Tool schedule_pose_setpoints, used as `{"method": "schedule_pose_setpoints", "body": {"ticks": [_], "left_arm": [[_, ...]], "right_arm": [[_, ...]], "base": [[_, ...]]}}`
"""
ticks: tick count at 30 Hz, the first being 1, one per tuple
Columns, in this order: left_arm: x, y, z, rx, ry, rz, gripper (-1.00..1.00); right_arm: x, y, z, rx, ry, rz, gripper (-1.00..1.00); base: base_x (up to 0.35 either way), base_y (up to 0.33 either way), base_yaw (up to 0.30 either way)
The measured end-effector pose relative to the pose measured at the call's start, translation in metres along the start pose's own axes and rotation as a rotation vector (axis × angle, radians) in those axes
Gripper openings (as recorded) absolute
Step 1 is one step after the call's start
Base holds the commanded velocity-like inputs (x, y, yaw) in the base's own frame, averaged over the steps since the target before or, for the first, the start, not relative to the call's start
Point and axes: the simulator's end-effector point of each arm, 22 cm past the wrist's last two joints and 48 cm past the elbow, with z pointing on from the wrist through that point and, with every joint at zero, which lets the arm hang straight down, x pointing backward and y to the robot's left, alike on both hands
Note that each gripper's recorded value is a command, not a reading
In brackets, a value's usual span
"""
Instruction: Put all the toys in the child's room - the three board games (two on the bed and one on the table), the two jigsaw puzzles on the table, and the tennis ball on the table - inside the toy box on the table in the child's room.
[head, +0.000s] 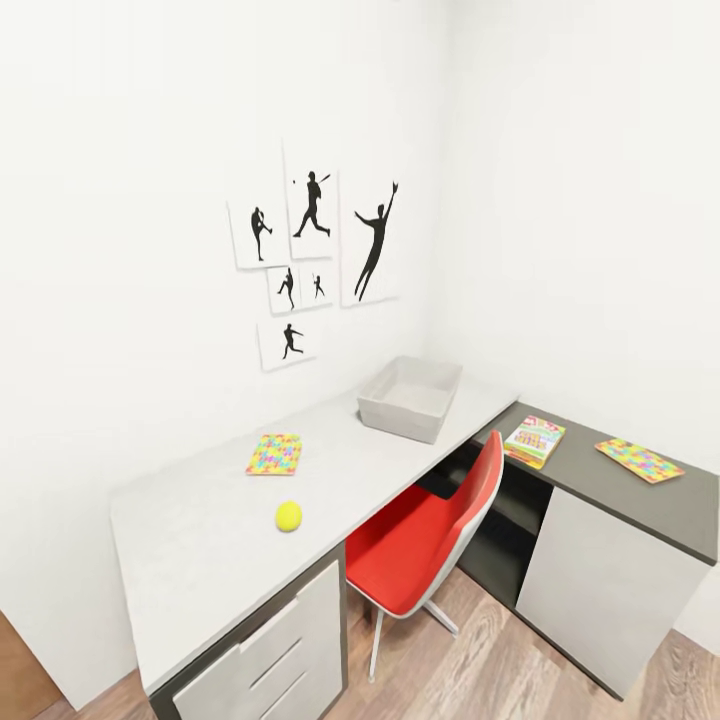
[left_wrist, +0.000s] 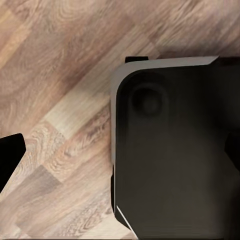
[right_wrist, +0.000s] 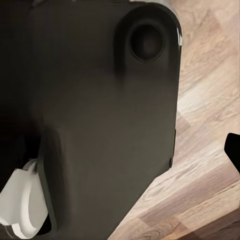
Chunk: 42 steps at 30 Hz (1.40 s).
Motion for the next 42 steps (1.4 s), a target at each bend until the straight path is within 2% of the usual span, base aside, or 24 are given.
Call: {"method": "schedule_pose_setpoints", "body": {"ticks": [18,25,27,32,42], "left_arm": [[-0.004,-0.001,-0.023,0.009,-0.01,0.005,1.0],[-0.005,-0.004,-0.032,0.024,-0.011,0.058,1.0],[-0.005,-0.005,-0.035,0.031,-0.012,0.085,1.0],[-0.005,-0.007,-0.041,0.039,-0.014,0.123,1.0],[-0.004,-0.007,-0.052,0.043,-0.015,0.136,1.0]], "right_arm": [[-0.012,0.011,-0.024,-0.017,-0.067,0.002,1.0],[-0.011,0.009,-0.033,-0.016,-0.071,0.01,1.0],[-0.01,0.009,-0.035,-0.015,-0.071,0.012,1.0],[-0.01,0.009,-0.041,-0.014,-0.072,0.013,1.0],[-0.007,0.008,-0.052,-0.012,-0.075,0.014,1.0]], "base": [[0.0,0.0,0.0],[0.0,0.0,-0.025],[0.0,0.0,-0.184],[0.0,0.0,-0.242],[0.0,0.0,-0.276]]}}
